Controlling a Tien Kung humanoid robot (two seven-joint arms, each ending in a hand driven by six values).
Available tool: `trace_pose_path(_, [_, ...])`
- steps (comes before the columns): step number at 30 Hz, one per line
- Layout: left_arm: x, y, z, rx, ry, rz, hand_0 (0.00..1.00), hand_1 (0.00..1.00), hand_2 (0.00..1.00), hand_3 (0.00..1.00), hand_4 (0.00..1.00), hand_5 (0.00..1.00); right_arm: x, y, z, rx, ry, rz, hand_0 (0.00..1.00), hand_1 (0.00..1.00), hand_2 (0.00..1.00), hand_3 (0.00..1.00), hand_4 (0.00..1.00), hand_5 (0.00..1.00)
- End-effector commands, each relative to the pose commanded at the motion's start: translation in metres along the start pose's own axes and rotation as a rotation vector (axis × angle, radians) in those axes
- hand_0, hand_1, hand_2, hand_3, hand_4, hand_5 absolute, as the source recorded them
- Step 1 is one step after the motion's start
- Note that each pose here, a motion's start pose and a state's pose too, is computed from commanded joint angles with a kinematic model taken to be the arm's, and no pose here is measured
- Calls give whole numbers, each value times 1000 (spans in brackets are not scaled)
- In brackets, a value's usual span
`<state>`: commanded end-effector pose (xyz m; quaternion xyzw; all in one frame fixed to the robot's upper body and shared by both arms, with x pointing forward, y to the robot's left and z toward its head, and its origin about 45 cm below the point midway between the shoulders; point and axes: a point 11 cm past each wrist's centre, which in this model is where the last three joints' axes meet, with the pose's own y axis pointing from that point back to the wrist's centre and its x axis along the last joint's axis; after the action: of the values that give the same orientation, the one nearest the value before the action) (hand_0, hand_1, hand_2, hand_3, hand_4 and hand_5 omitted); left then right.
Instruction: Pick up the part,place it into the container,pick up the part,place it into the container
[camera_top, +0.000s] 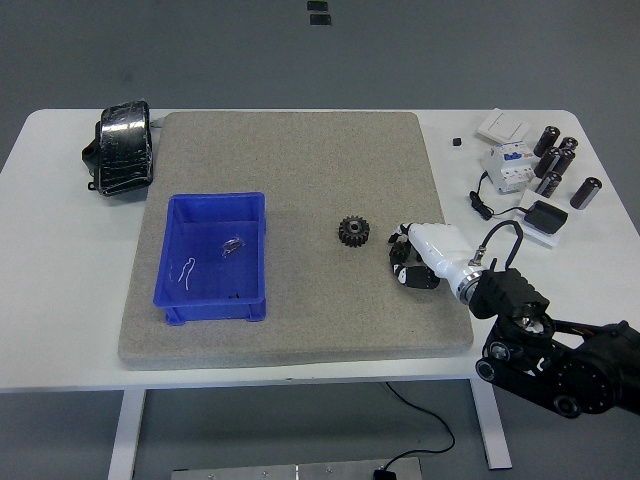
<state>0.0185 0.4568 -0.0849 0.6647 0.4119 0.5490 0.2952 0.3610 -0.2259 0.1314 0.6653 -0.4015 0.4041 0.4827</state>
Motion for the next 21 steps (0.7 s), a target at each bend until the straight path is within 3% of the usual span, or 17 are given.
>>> trace_pose_path(3, [0,0,0,0,1,1,674,646,627,578,733,545,1,0,0,0,1,4,271,439,495,638,643,29])
trace_pose_path(4, [0,0,0,-1,1,2,674,645,627,578,736,560,1,0,0,1,1,6,277,442,476,554,622,31])
trace_pose_path(13, [0,0,0,-4,2,7,673,645,626,579,736,561,11,1,-1,12,-3,48,280,446,474,549,607,7])
trace_pose_path(21, [0,0,-1,-3,2,10,672,644,625,580,740,576,38,6,-18,67,-37,147,280,449,468,544,583,2])
